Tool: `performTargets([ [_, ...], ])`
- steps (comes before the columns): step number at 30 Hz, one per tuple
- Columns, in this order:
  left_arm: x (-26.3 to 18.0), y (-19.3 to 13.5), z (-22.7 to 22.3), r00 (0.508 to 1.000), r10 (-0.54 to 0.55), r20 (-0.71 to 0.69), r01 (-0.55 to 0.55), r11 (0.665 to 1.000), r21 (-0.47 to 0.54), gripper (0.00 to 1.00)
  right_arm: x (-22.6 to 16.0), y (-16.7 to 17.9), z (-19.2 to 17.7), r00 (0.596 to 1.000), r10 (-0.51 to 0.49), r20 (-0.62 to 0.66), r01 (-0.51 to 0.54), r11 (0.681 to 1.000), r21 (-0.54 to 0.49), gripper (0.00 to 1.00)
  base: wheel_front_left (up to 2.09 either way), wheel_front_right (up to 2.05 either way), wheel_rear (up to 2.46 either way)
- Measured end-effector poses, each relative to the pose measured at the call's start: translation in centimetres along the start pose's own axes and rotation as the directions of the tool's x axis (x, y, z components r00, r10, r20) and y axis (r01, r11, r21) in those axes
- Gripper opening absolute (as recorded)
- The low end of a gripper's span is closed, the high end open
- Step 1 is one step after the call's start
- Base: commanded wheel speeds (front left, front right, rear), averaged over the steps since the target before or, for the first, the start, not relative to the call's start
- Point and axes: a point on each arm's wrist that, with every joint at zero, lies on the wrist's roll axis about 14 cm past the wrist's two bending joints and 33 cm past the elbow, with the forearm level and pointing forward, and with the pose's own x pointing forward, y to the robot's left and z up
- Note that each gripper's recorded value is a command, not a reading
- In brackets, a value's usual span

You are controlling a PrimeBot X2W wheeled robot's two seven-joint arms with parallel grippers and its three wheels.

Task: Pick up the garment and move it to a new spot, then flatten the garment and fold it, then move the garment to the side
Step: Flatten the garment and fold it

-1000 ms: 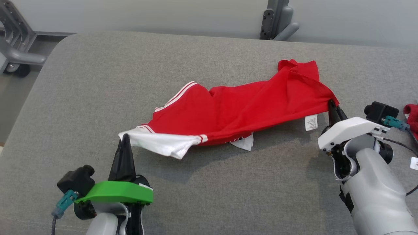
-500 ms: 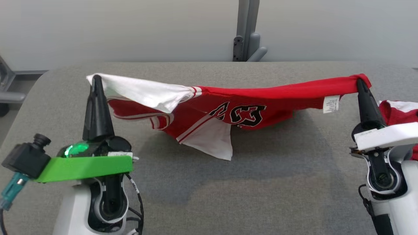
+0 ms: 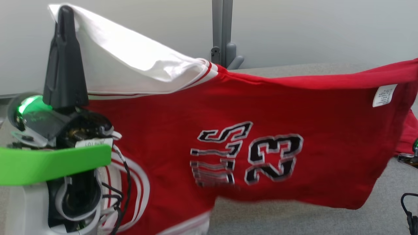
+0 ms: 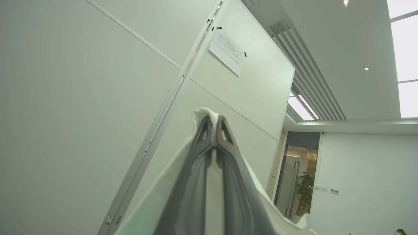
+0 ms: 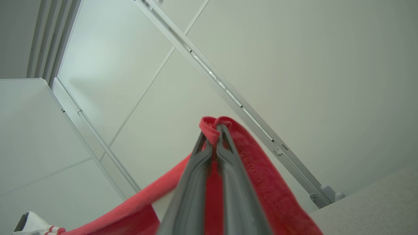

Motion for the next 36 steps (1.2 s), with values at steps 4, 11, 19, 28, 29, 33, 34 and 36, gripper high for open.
performTargets([
  [4,1.4,1.1,-1.2,0.998,0.001,-0.055,0.000,1.000,0.031,0.00,0.1,-1.4,-1.3,0.997,-0.043,-0.062,0.042,0.999,-0.012,0.00,0.00,0.00,0.00],
  [11,5.8,6.4,-5.9,0.983,0.052,-0.174,-0.032,0.993,0.118,0.00,5.8,-3.9,-6.1,0.985,-0.060,-0.164,0.058,0.998,-0.016,0.00,0.00,0.00,0.00],
  [19,12.7,12.0,-9.8,0.973,0.090,-0.211,-0.028,0.960,0.280,0.00,15.6,-6.4,-9.7,0.988,-0.082,-0.134,0.069,0.993,-0.096,0.00,0.00,0.00,0.00],
  [28,19.1,15.4,-11.2,0.992,0.086,-0.093,-0.046,0.928,0.370,0.00,23.9,-8.6,-14.3,0.992,-0.107,-0.063,0.093,0.975,-0.203,0.00,0.00,0.00,0.00],
  [29,18.6,16.5,-12.1,0.989,0.100,-0.112,-0.052,0.927,0.371,0.00,23.9,-9.2,-15.5,0.990,-0.114,-0.087,0.093,0.972,-0.215,0.00,0.00,0.00,0.00],
  [33,14.9,22.4,-15.7,0.959,0.224,-0.173,-0.152,0.924,0.351,0.00,22.4,-13.4,-21.1,0.964,-0.192,-0.187,0.149,0.964,-0.222,0.00,0.00,0.00,0.00],
  [34,13.2,24.1,-17.0,0.944,0.261,-0.204,-0.178,0.919,0.352,0.00,21.5,-14.9,-22.6,0.952,-0.220,-0.215,0.169,0.958,-0.231,0.00,0.00,0.00,0.00],
  [36,9.0,27.5,-19.7,0.900,0.344,-0.268,-0.242,0.905,0.350,0.00,19.2,-17.8,-25.6,0.920,-0.279,-0.273,0.215,0.946,-0.241,0.00,0.00,0.00,0.00],
])
